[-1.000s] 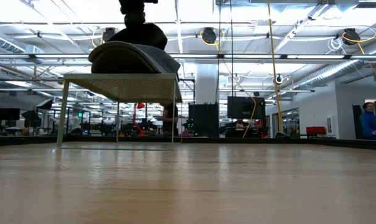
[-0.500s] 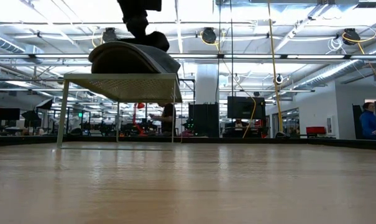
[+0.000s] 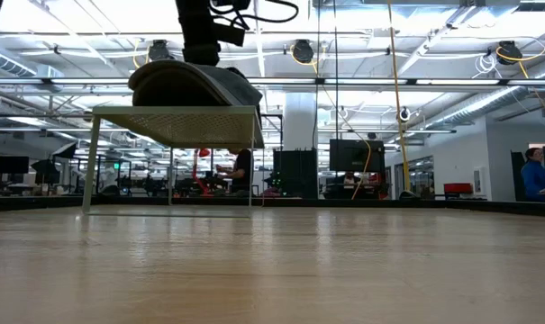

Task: Pick & Place hat
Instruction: Stack the black cap on the black cap on the shelf

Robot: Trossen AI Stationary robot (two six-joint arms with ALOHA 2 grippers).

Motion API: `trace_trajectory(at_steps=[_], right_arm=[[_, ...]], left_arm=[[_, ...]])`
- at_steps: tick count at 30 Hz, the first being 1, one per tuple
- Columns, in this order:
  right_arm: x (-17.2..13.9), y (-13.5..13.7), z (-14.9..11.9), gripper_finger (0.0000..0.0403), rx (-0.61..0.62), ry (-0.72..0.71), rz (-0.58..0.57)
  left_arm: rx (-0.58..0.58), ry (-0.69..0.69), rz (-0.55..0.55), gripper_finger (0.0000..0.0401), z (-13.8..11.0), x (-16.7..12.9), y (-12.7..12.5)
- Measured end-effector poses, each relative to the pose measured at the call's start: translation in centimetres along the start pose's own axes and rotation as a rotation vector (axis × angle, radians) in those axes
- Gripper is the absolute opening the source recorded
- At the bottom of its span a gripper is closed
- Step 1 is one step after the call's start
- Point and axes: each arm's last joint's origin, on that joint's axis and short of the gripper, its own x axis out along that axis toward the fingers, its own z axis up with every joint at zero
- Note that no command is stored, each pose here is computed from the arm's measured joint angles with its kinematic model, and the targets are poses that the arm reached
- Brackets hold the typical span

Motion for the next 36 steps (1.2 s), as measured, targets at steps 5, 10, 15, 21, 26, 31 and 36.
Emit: trace_trajectory(at_steps=[5, 10, 15, 21, 26, 31, 36], right_arm=[[0.0, 0.0, 0.0, 0.0141, 0.0, 0.001, 0.0], [0.0, 0.0, 0.0, 0.0141, 0.0, 0.0, 0.0], [0.0, 0.0, 0.0, 0.0141, 0.0, 0.001, 0.0], [0.0, 0.0, 0.0, 0.0141, 0.0, 0.001, 0.0], [0.0, 0.0, 0.0, 0.0141, 0.0, 0.001, 0.0], [0.0, 0.0, 0.0, 0.0141, 0.0, 0.0, 0.001], [0.0, 0.0, 0.0, 0.0141, 0.0, 0.001, 0.0]], left_arm=[[0.007, 0.013, -0.049, 0.002, 0.3, 0.7, -0.5], [0.009, 0.023, -0.079, 0.002, 0.3, 0.9, -0.7], [0.001, 0.032, -0.08, 0.0039, 0.2, 0.9, -0.6], [-0.003, 0.08, -0.16, 0.0132, -0.5, 0.9, -1.0], [-0.059, 0.095, -0.167, 0.02, -0.8, 0.4, -0.9], [-0.084, 0.065, -0.237, 0.0241, -1.2, -0.6, -1.0], [-0.105, 0.01, -0.254, 0.0254, -1.5, -2.1, -0.9]])
